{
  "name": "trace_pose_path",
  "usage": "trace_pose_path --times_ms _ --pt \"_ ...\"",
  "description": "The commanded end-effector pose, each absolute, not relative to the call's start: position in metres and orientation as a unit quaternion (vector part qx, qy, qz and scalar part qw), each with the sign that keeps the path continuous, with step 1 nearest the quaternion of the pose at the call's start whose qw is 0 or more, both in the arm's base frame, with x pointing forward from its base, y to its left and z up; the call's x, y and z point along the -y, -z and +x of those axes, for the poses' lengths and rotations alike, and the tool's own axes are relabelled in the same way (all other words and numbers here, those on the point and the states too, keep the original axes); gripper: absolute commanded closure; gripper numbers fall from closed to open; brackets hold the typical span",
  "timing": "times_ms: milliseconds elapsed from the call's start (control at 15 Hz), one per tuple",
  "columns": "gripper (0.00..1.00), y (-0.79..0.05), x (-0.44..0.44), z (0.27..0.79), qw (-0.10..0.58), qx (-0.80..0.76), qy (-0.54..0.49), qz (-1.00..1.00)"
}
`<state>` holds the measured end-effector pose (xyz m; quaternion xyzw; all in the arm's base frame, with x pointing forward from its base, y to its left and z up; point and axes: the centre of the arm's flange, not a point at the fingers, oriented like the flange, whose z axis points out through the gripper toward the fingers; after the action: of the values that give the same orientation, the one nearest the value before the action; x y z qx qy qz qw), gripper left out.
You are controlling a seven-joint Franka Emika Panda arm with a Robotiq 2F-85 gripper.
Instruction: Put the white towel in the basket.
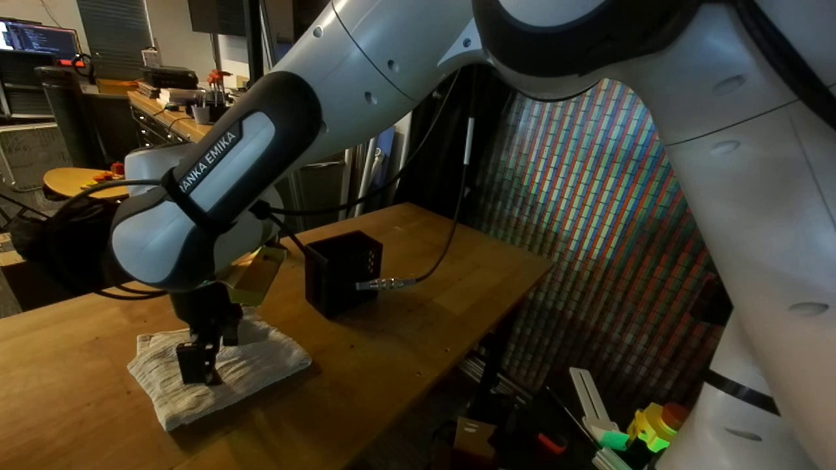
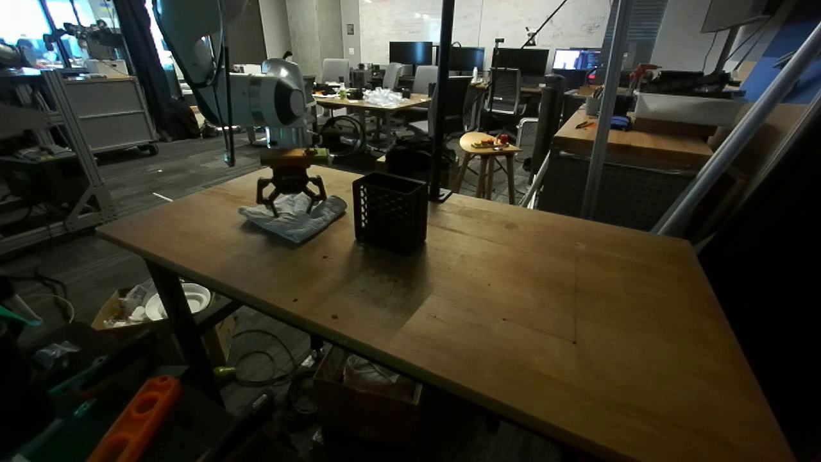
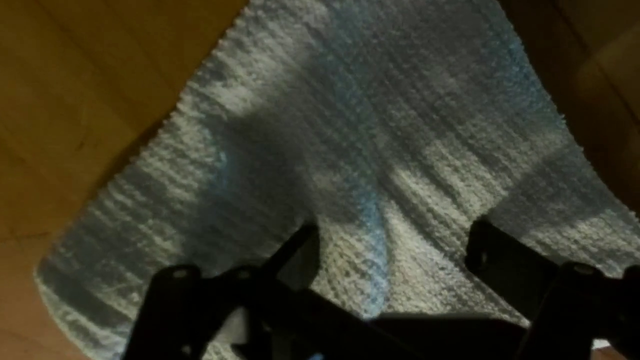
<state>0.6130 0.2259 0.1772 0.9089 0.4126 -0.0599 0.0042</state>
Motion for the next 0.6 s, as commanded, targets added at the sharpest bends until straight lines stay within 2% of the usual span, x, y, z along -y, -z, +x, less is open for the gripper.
trace_pose_path --times_ms 0,400,467,533 --pt "0.5 -0.168 -0.236 0.611 -0.006 -0.411 0.055 0.91" --pt "0.94 -0.172 -0.227 0.616 -0.005 -0.411 0.047 0.91" --pt "0.97 -0.173 -0.225 0.616 -0.005 -0.41 0.044 0.911" --pt "0.95 -0.175 -0.222 0.616 -0.005 -0.408 0.043 0.912"
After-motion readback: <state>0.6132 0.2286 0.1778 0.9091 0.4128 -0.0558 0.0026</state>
